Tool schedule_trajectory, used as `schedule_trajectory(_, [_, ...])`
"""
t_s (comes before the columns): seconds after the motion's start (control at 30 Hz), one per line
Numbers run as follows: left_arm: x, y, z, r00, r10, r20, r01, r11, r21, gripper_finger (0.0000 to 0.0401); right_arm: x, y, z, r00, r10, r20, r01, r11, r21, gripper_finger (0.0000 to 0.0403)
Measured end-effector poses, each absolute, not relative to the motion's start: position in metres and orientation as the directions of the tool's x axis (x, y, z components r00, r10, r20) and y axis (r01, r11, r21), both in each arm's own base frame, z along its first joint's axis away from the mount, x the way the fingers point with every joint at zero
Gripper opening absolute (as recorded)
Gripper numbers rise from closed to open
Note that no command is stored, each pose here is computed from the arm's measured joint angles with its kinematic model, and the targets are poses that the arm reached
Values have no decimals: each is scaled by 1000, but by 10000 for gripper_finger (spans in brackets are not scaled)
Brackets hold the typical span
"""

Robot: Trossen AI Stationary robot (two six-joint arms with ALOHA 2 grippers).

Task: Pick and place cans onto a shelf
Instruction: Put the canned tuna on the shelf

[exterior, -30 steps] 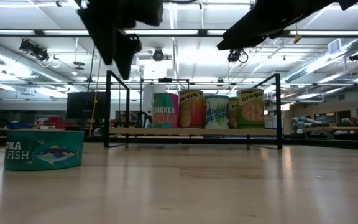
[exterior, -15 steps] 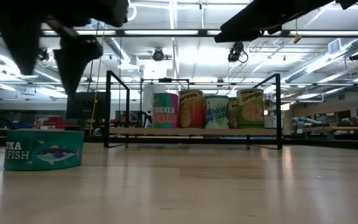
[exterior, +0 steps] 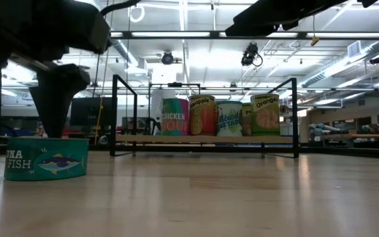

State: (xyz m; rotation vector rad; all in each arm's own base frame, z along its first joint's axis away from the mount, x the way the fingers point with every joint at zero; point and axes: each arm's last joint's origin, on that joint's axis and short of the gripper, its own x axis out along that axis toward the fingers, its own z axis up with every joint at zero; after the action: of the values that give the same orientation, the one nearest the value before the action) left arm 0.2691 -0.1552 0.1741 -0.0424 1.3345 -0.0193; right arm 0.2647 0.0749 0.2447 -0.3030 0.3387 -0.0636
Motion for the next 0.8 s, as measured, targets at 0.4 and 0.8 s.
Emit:
schedule_trajectory(0.4, [273,-165,160,349,18,-937,85,995,51,393,265,75,245,943,-92,-320,-1,960,-280,364])
schedule_trajectory(0.8, [278,-162,148,320,41,-947,71,995,67,390,265,76,245,945,-91,-314,18,974,-227,364])
